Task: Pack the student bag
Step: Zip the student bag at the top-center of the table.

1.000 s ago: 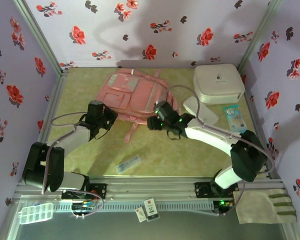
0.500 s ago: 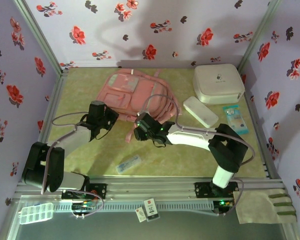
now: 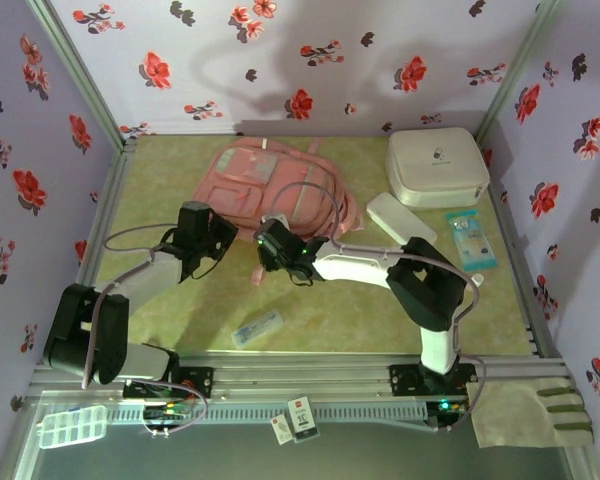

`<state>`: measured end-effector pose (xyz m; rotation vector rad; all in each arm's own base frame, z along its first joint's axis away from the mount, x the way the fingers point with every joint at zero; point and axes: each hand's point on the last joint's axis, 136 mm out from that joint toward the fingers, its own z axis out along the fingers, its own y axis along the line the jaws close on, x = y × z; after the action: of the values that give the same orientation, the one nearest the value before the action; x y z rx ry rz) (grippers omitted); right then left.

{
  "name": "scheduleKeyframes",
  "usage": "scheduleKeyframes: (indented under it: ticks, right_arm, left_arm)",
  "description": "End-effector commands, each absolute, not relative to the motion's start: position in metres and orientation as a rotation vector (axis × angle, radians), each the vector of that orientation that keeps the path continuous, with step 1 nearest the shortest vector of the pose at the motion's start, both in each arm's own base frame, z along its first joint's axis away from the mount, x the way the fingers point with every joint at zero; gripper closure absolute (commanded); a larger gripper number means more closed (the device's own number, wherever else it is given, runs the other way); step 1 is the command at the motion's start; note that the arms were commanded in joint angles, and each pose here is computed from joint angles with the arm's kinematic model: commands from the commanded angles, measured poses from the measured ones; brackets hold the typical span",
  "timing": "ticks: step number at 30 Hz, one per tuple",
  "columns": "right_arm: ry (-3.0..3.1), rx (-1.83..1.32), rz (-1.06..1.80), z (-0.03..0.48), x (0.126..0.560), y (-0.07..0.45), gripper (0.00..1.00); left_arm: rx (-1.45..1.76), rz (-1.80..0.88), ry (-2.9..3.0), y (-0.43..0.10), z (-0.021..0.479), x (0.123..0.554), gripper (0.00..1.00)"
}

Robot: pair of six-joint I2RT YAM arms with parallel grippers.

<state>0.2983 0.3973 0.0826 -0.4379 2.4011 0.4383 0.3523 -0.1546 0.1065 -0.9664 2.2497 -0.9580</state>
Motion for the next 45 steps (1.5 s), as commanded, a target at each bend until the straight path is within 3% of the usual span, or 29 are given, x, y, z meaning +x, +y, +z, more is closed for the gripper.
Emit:
scheduleKeyframes:
  ticks: [1,19,27,41,45]
  right_arm:
    - [2.367,-0.400,0.404,0.090,0.309,0.402,0.71]
    - [2.374,-0.358,0.359,0.083,0.317,0.398,0.79]
    - [2.364,-0.324,0.311,0.089,0.318,0.381,0.89]
    - [2.418,-0.083,0.041,0.076,0.300,0.242,0.92]
    - [2.415,-0.078,-0.014,0.068,0.304,0.224,0.92]
  left_arm:
    - [-0.854,-1.091,2.165,-0.174,0.149,0.363,1.00]
    - [-0.828,-1.081,2.167,-0.174,0.154,0.363,1.00]
    - [-0.814,-1.031,2.184,-0.170,0.150,0.364,1.00]
    - [-0.808,-0.885,2.248,-0.156,0.122,0.363,1.00]
    - [-0.797,-0.880,2.253,-0.157,0.121,0.363,1.00]
